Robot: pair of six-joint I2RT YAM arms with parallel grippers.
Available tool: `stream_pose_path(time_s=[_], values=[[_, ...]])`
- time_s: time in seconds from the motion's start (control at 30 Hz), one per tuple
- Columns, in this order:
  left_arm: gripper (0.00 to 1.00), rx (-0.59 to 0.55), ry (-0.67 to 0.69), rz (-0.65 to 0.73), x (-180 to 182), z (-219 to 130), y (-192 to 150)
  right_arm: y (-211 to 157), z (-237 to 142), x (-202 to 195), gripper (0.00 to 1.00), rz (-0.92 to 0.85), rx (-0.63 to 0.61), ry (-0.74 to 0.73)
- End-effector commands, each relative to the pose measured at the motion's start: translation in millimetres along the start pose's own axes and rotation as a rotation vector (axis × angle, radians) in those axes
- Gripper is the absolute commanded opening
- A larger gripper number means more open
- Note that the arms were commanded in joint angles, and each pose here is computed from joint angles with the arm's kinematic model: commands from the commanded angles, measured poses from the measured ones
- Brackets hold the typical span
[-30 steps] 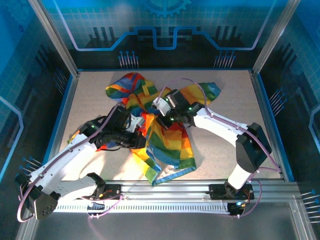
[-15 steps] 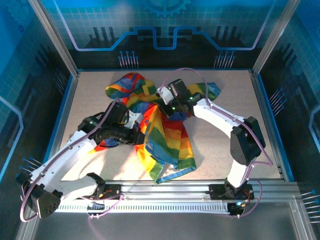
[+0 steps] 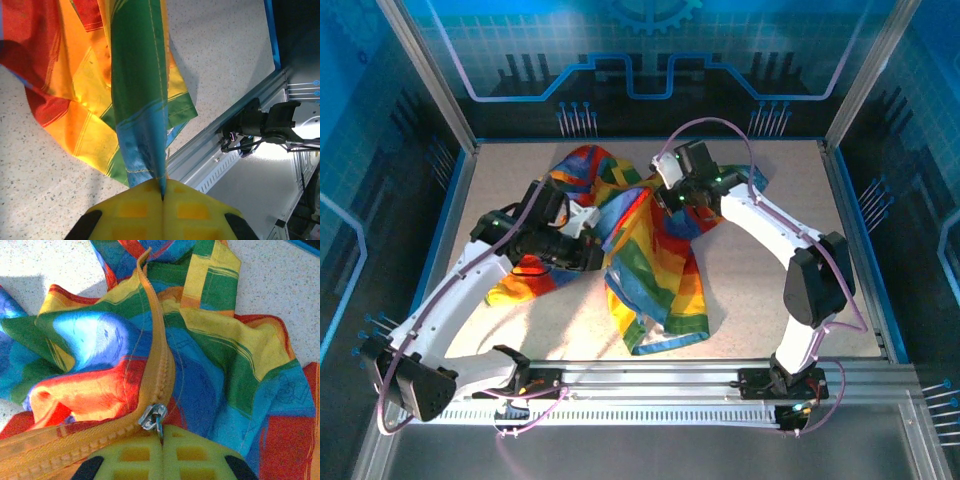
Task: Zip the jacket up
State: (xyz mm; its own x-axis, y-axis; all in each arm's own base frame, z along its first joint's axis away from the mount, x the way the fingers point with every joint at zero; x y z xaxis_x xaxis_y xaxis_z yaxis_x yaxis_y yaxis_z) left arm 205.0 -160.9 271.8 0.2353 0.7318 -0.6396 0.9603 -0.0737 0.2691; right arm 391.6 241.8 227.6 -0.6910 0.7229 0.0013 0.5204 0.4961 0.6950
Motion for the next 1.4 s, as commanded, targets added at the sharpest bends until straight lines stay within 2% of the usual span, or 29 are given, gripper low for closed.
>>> stream_pose_path(time_s=[0.0, 0.13, 0.23, 0.63, 1.03, 1.37], values=[[0.00, 0.079, -0.047, -0.011, -6.4, -10.6, -17.9, 5.4, 2.7, -20.5, 0.00, 0.003, 0.010, -0.077], [0.00, 0.078, -0.116, -0.083, -4.9, 4.2, -20.4, -0.3, 24.4, -1.0, 0.00, -0.043, 0.079, -0.028], [0.00, 0.071, -0.132, -0.088, -5.6, 9.6, -28.0, -6.5, 41.5, 8.5, 0.00, -0.037, 0.115, 0.014], [0.00, 0.079, -0.158, -0.090, -12.8, -3.8, -53.2, -13.3, 84.2, 1.0, 0.00, 0.019, 0.187, 0.035], [0.00, 0.077, -0.146, -0.089, -11.5, -7.4, -59.7, 11.1, 91.1, -18.6, 0.00, 0.042, 0.134, -0.025], [0.00, 0.073, -0.136, -0.089, -11.4, -12.9, -65.0, 41.1, 85.2, -65.0, 0.00, 0.065, 0.045, -0.093]])
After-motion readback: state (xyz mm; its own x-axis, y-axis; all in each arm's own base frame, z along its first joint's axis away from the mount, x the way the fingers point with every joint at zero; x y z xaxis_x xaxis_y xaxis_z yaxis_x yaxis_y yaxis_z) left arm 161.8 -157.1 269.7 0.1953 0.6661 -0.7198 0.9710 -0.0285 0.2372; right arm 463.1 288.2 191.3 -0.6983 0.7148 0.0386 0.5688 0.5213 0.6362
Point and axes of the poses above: each hand's point on the last joint's axis, 136 mm out from that joint toward the fingers, its own z axis out along the fingers, its own x axis along the line the jaws close on, y = z × x, the point moved 5 cm from there along -z, back along the fingers, and after that the axes turned 4 degrees about -z, right-handed, at the moved point
